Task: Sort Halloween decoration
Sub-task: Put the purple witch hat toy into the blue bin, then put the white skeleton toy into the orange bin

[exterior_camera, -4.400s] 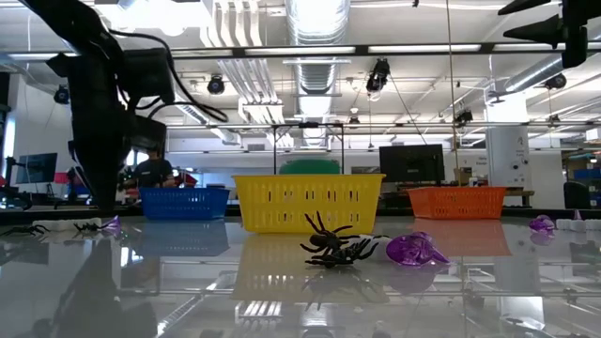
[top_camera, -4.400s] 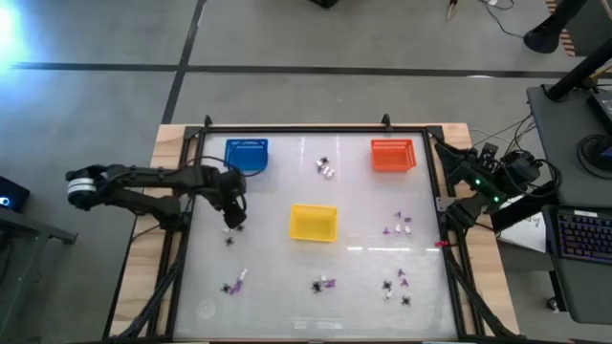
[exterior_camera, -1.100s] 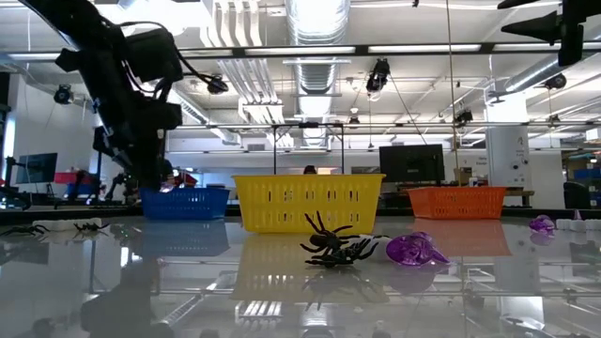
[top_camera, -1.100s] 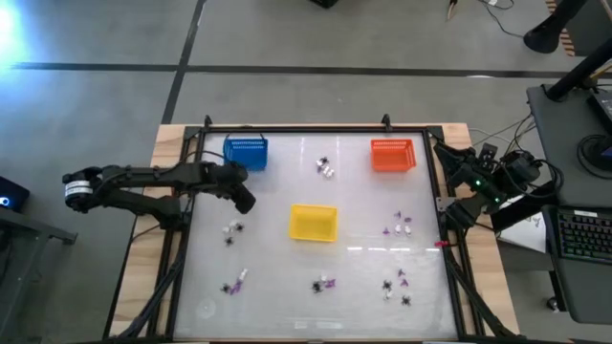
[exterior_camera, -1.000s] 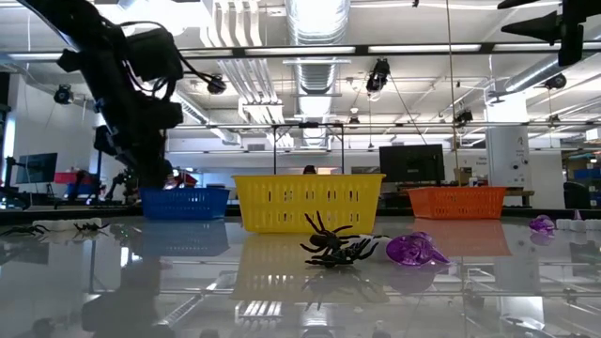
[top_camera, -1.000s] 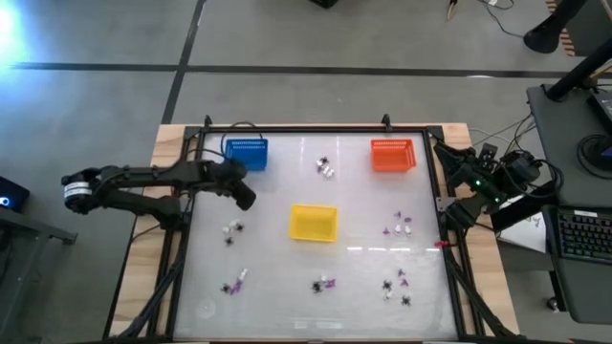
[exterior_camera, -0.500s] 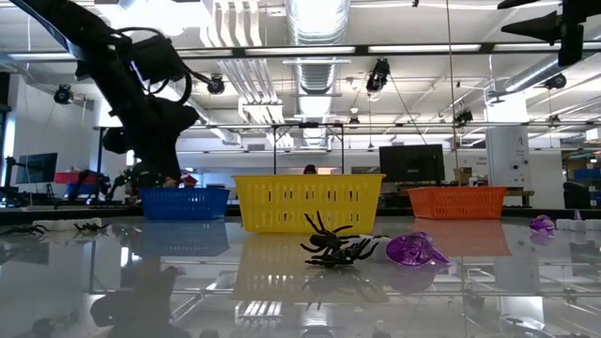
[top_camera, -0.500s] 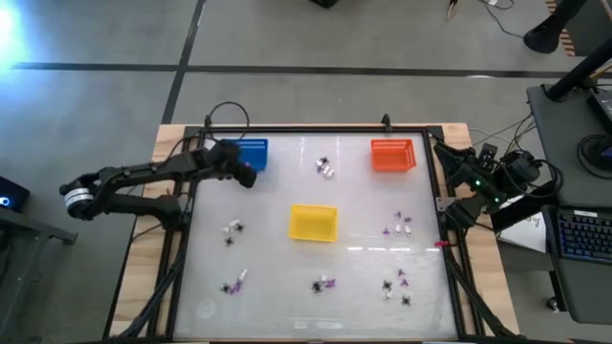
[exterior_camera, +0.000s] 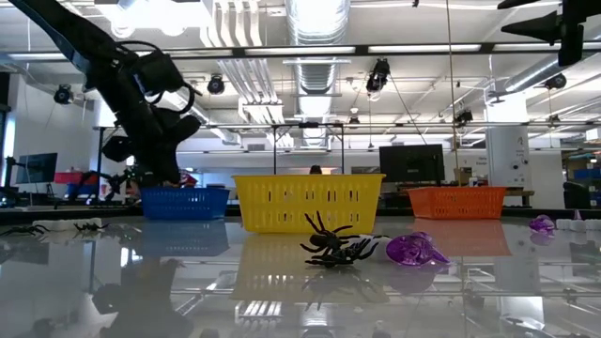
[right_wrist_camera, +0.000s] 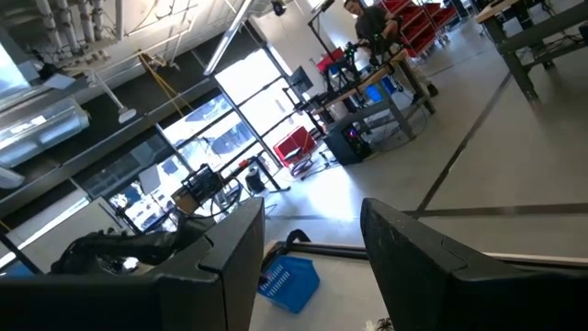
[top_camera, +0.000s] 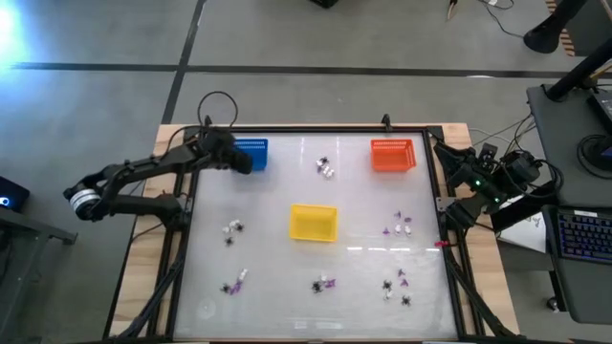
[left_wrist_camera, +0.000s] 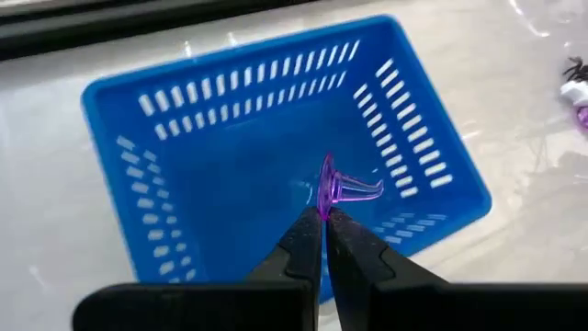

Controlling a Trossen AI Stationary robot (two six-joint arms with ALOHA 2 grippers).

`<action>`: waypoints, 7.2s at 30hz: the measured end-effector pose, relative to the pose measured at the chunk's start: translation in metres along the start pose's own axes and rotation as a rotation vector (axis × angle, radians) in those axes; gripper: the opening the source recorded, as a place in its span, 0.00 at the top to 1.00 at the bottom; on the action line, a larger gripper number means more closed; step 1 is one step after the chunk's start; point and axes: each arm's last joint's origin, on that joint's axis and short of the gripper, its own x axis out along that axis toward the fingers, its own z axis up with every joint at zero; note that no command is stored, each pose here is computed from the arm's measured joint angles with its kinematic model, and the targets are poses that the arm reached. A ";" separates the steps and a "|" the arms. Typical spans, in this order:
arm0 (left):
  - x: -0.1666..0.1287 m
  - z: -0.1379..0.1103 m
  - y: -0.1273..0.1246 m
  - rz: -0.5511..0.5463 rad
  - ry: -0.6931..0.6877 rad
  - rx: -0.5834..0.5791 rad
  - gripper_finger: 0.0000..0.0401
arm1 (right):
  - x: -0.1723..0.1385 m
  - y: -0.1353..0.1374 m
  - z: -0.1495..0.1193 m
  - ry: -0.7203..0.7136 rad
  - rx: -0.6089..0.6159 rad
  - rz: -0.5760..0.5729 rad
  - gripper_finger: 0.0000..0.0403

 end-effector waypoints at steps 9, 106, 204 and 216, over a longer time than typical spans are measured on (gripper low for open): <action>0.023 -0.005 0.002 0.013 0.088 0.023 1.00 | 0.000 0.000 0.000 0.000 0.000 0.000 0.56; -0.151 0.016 -0.086 -0.393 0.036 0.856 0.76 | 0.056 0.066 -0.186 1.129 0.047 -1.115 0.56; -0.144 0.017 -0.091 -0.390 0.046 0.879 0.76 | 0.112 0.004 -0.121 0.729 0.046 -1.051 0.98; -0.134 0.017 -0.096 -0.365 0.080 0.857 0.76 | 0.165 -0.048 -0.088 0.725 -0.002 -0.963 0.98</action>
